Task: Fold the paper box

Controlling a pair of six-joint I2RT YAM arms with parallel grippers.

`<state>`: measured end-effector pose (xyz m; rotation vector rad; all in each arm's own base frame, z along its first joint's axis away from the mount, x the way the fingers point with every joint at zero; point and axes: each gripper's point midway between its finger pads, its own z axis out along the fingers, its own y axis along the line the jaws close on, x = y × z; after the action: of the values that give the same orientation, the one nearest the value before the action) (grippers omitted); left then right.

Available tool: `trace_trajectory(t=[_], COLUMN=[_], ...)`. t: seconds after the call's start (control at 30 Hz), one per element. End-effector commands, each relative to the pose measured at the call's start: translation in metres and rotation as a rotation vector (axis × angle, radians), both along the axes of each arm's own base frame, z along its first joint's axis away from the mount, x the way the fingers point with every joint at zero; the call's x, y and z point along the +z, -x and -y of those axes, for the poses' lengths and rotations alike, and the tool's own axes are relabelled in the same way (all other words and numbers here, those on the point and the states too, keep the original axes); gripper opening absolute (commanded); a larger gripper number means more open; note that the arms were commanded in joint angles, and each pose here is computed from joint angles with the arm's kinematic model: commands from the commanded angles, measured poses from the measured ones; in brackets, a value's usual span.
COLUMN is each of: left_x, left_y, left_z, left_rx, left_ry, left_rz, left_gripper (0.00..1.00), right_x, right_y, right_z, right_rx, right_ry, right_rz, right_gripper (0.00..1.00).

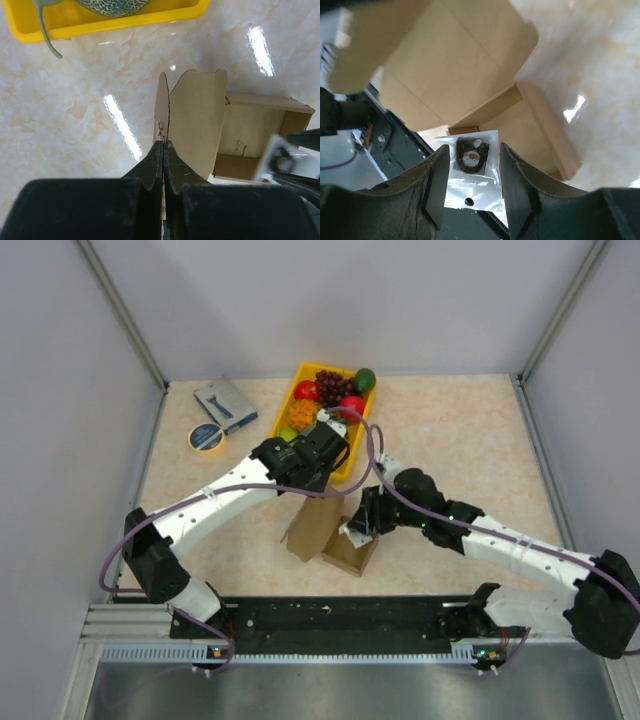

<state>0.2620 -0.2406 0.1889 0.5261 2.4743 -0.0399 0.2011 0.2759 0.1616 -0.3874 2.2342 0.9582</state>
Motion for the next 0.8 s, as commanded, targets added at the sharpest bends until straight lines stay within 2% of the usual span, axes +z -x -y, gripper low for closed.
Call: trace_trajectory(t=[0.0,0.2,0.3,0.33,0.4,0.53,0.6,0.67,0.77], left_x=[0.014,0.016,0.019,0.021,0.024,0.036,0.043,0.05,0.059], left_y=[-0.003,0.002,0.004,0.005,0.008,0.009,0.012,0.015,0.024], left_z=[0.016,0.017,0.018,0.018,0.02,0.03,0.04,0.048,0.061], left_rx=[0.022,0.034,0.027,0.011,-0.025,-0.161,-0.216,-0.295,-0.392], left_ry=[0.097,0.112,0.12,0.117,0.127,0.146,0.182,0.209,0.268], left_rz=[-0.001,-0.023,-0.029,-0.028,-0.029,-0.007,-0.012,-0.004,-0.01], left_gripper=[0.0,0.0,0.0,0.0,0.0,0.0,0.0,0.0,0.01], right_x=[-0.017,-0.034,-0.023,-0.016,-0.007,-0.022,-0.03,-0.032,-0.029], right_y=[0.001,0.006,0.002,-0.003,-0.007,-0.027,-0.024,-0.018,-0.024], right_z=[-0.028,-0.026,-0.009,-0.001,0.016,0.061,0.063,0.055,0.049], right_rx=[0.01,0.011,-0.056,-0.083,-0.104,-0.13,-0.097,-0.017,0.087], right_ry=[-0.039,0.001,0.017,0.016,-0.004,-0.104,-0.138,-0.174,-0.171], right_rz=[-0.005,-0.036,-0.001,0.018,0.013,-0.125,-0.162,-0.143,-0.022], right_gripper=[0.45,0.52,0.63,0.71,0.75,0.75,0.75,0.74,0.74])
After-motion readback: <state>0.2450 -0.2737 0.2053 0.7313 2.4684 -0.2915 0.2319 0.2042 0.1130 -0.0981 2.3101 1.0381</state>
